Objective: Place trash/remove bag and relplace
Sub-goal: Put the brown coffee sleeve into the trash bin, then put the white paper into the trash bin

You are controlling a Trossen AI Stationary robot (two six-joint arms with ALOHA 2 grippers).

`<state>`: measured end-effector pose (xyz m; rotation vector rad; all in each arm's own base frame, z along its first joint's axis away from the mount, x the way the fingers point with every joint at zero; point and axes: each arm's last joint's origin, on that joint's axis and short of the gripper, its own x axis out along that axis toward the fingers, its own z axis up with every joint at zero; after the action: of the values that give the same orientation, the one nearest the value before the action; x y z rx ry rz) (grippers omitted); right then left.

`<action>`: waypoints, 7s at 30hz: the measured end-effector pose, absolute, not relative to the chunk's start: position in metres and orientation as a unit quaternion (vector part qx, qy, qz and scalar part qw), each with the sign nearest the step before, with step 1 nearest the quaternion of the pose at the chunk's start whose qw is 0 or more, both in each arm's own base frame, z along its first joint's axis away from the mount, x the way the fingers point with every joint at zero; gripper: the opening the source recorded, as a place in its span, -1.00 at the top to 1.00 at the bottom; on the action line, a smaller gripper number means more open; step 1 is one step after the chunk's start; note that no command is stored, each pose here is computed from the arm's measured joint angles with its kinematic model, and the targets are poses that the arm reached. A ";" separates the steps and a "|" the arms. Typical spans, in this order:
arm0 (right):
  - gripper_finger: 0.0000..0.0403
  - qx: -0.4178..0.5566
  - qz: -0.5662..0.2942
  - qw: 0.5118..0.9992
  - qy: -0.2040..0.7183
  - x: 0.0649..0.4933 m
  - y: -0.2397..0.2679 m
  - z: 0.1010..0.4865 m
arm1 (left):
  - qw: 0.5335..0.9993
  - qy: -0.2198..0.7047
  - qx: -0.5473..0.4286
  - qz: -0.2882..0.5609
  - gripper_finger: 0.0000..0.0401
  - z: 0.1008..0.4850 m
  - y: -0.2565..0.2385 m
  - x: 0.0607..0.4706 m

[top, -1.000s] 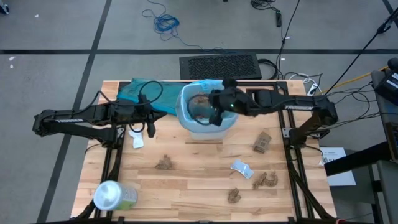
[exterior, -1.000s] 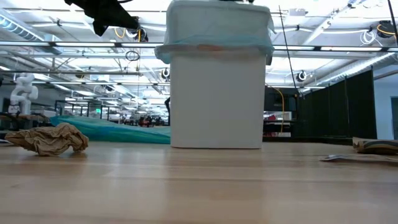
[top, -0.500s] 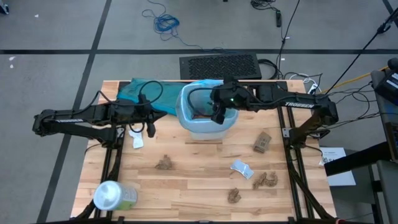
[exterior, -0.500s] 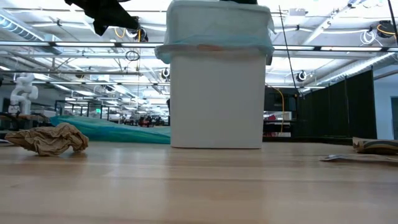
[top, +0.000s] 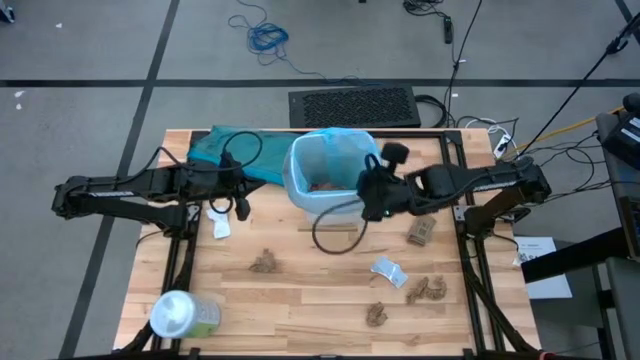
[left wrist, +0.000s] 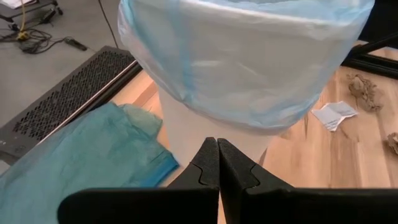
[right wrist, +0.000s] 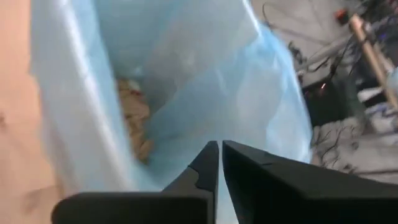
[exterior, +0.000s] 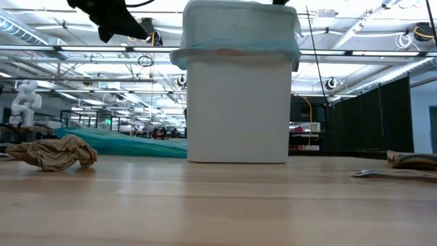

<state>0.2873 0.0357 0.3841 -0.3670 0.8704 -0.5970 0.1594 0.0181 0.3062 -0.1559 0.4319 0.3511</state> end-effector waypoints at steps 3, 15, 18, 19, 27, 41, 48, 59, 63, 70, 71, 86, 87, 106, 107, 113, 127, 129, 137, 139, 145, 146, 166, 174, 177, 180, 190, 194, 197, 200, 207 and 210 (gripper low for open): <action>0.98 -0.157 -0.289 0.845 0.422 0.276 0.052 0.381 | 0.960 0.207 -0.075 0.172 1.00 0.307 0.018 0.160; 1.00 -0.032 -0.305 0.833 0.461 0.230 0.100 0.365 | 0.961 0.203 -0.075 0.173 1.00 0.308 0.018 0.160; 1.00 -0.001 -0.308 0.821 0.481 0.226 0.109 0.349 | 0.961 0.203 -0.075 0.173 1.00 0.308 0.018 0.160; 1.00 0.008 -0.315 0.815 0.487 0.224 0.111 0.341 | 0.961 0.203 -0.075 0.173 1.00 0.308 0.018 0.160; 0.89 0.052 -0.346 0.762 0.546 0.214 0.117 0.268 | 0.961 0.203 -0.076 0.173 1.00 0.308 0.018 0.160; 0.03 0.151 -0.369 0.704 0.588 0.192 0.099 0.162 | 0.961 0.204 -0.077 0.171 1.00 0.308 0.018 0.160; -0.09 0.142 -0.372 0.697 0.596 0.178 0.091 0.136 | 0.960 0.206 -0.079 0.171 1.00 0.307 0.018 0.160; 0.28 0.151 -0.371 0.700 0.591 0.174 0.088 0.128 | 0.960 0.206 -0.080 0.171 1.00 0.307 0.018 0.160; 0.77 0.161 -0.363 0.705 0.588 0.176 0.090 0.127 | 0.960 0.206 -0.079 0.171 1.00 0.307 0.018 0.160; 0.99 0.167 -0.342 0.718 0.583 0.187 0.096 0.137 | 0.960 0.206 -0.079 0.171 1.00 0.307 0.018 0.160; 0.99 0.172 -0.335 0.724 0.578 0.191 0.098 0.141 | 0.960 0.206 -0.078 0.171 1.00 0.307 0.018 0.160; 1.00 0.157 -0.296 0.786 0.519 0.231 0.116 0.225 | 0.960 0.209 -0.075 0.170 1.00 0.307 0.018 0.160; 1.00 0.156 -0.289 0.790 0.517 0.233 0.117 0.235 | 0.960 0.209 -0.075 0.171 1.00 0.307 0.018 0.160; 1.00 0.040 -0.121 0.951 0.283 0.269 0.108 0.432 | 0.960 0.208 -0.074 0.171 1.00 0.307 0.018 0.160; 1.00 0.029 -0.132 0.954 0.267 0.271 0.102 0.438 | 0.960 0.208 -0.074 0.171 1.00 0.307 0.018 0.160; 1.00 -0.003 -0.168 0.957 0.237 0.284 0.061 0.453 | 0.960 0.208 -0.075 0.171 1.00 0.307 0.018 0.160; 0.59 0.007 -0.230 0.941 0.246 0.298 -0.013 0.450 | 0.960 0.208 -0.078 0.171 1.00 0.307 0.018 0.160; 0.44 0.009 -0.234 0.941 0.244 0.299 -0.017 0.451 | 0.960 0.208 -0.078 0.171 1.00 0.307 0.018 0.160; 0.09 0.024 -0.167 0.946 0.276 0.296 -0.013 0.447 | 0.960 0.208 -0.078 0.171 1.00 0.307 0.018 0.160; 0.16 0.024 -0.153 0.945 0.287 0.293 -0.007 0.446 | 0.960 0.208 -0.078 0.171 1.00 0.307 0.018 0.160; 0.71 -0.004 -0.110 0.929 0.354 0.283 0.021 0.436 | 0.960 0.208 -0.078 0.171 1.00 0.307 0.018 0.160; 0.83 -0.005 -0.103 0.926 0.364 0.281 0.027 0.434 | 0.960 0.208 -0.078 0.172 1.00 0.307 0.018 0.160; 1.00 0.121 -0.093 0.851 0.502 0.263 0.125 0.312 | 0.959 0.210 -0.078 0.172 1.00 0.307 0.018 0.160; 1.00 0.215 -0.145 0.822 0.507 0.247 0.145 0.239 | 0.960 0.210 -0.077 0.171 1.00 0.307 0.018 0.160; 0.93 0.251 -0.155 0.810 0.507 0.241 0.145 0.215 | 0.960 0.210 -0.075 0.171 1.00 0.307 0.018 0.160; 0.77 0.267 -0.169 0.801 0.508 0.234 0.145 0.197 | 0.960 0.210 -0.074 0.171 1.00 0.307 0.018 0.160; -0.03 0.250 -0.202 0.781 0.536 0.230 0.149 0.168 | 0.957 0.221 -0.074 0.172 1.00 0.305 0.018 0.159; -0.26 0.246 -0.221 0.770 0.546 0.233 0.147 0.158 | 0.956 0.227 -0.073 0.172 1.00 0.304 0.018 0.158; -0.37 0.242 -0.235 0.760 0.555 0.236 0.145 0.149 | 0.955 0.230 -0.073 0.172 1.00 0.303 0.018 0.158; -0.42 0.234 -0.250 0.743 0.574 0.239 0.142 0.138 | 0.955 0.230 -0.073 0.172 1.00 0.303 0.018 0.158; -0.32 0.233 -0.282 0.716 0.595 0.242 0.135 0.127 | 0.954 0.232 -0.076 0.173 1.00 0.303 0.018 0.158; -0.08 0.244 -0.283 0.712 0.594 0.242 0.132 0.130 | 0.954 0.232 -0.076 0.173 1.00 0.303 0.018 0.158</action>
<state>0.2420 0.1321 0.1295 0.5402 1.3177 -0.6276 0.1578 0.0179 0.3029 -0.1542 0.4707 0.3518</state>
